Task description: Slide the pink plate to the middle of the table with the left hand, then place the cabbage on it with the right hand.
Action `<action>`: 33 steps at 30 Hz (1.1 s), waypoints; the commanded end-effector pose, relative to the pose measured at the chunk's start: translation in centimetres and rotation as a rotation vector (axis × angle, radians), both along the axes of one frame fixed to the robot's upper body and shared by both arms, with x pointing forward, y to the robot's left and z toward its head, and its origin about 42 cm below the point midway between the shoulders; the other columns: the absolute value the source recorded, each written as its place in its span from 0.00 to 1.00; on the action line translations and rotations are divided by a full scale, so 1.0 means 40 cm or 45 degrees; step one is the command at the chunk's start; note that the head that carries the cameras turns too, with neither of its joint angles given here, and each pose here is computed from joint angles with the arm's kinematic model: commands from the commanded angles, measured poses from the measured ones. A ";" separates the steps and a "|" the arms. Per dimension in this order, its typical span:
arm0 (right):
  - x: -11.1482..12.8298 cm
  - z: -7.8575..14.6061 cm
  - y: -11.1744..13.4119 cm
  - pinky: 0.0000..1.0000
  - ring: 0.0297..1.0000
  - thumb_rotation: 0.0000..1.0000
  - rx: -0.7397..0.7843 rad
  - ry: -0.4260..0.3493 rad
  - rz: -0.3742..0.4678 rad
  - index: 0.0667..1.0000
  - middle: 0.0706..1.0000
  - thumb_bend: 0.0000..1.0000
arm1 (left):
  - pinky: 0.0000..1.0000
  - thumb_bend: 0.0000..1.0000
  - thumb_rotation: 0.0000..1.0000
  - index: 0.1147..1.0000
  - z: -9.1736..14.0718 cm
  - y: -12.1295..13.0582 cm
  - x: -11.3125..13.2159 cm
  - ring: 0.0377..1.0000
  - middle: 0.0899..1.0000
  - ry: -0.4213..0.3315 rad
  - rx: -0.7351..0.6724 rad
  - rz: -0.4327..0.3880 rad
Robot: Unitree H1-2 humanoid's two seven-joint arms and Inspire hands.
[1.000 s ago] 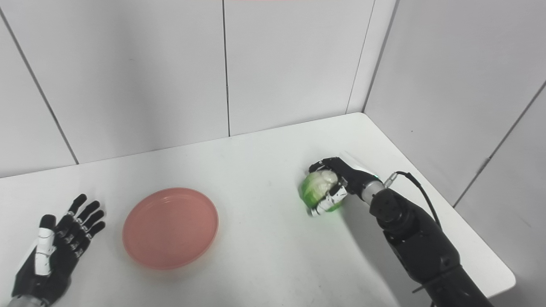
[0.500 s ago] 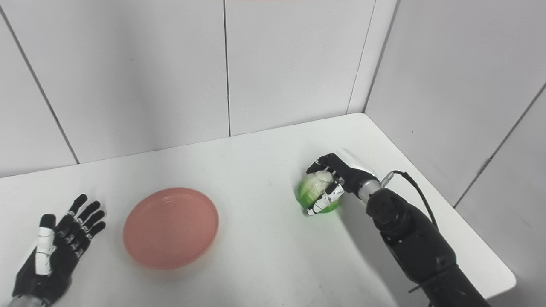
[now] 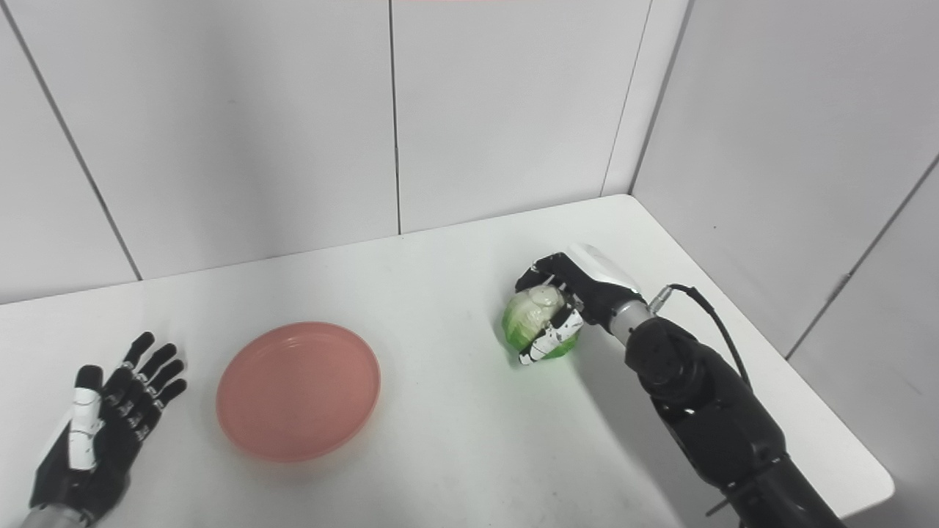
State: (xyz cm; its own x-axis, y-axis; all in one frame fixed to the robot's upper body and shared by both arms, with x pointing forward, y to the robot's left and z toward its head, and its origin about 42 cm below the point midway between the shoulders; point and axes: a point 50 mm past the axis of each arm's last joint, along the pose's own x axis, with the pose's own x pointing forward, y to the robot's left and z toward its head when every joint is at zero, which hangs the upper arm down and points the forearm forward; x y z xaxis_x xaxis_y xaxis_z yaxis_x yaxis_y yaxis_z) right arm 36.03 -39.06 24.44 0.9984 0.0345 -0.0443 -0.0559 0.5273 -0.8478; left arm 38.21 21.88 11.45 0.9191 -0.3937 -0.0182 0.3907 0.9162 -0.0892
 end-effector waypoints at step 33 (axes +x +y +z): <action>0.168 0.153 0.364 0.41 0.42 0.00 0.126 -0.227 0.525 0.47 0.42 0.53 | 0.96 0.84 1.00 0.98 -0.060 -0.174 -0.028 0.95 0.96 0.136 0.055 0.014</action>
